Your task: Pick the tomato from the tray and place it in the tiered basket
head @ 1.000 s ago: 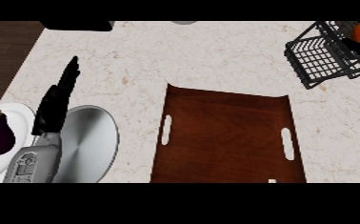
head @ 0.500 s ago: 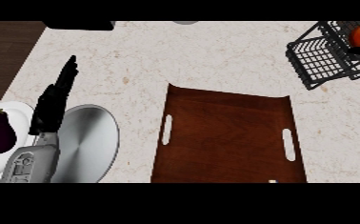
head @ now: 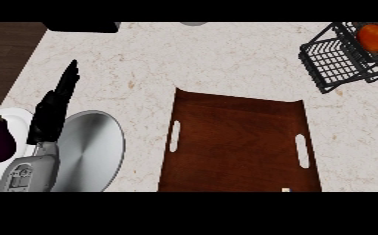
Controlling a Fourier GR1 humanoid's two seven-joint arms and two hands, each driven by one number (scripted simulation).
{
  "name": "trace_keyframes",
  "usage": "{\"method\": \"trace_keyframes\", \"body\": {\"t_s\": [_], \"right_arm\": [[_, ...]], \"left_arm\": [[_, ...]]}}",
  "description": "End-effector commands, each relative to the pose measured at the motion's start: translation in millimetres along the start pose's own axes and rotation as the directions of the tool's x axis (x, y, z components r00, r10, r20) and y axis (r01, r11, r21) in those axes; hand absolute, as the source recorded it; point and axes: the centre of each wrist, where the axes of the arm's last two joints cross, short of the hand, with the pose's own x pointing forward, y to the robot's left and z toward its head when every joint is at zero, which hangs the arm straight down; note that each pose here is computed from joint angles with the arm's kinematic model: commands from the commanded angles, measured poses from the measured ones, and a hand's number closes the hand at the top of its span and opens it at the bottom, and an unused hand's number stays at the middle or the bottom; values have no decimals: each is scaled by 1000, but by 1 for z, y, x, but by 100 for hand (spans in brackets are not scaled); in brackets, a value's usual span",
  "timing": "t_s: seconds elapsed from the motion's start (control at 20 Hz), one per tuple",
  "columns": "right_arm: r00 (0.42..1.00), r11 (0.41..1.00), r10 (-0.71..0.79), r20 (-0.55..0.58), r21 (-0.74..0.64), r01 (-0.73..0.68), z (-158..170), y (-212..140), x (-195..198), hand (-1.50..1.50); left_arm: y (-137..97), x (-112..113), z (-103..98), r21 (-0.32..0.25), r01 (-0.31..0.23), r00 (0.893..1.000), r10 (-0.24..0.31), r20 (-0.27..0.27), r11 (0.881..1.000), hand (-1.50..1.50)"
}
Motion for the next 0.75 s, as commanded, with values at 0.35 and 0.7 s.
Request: {"method": "trace_keyframes", "body": {"t_s": [0.35, 0.7], "right_arm": [[976, 993, -115, -185, 2, 117, 72, -105, -51, -150], [965, 976, -220, -140, -23, 219, 110, -127, -76, -150]], "left_arm": [[-2, 10, -2, 1, -9, 1000, 9, 14, 1000, 0], [1, 4, 4, -8, -4, 1000, 4, 15, 1000, 0]]}}
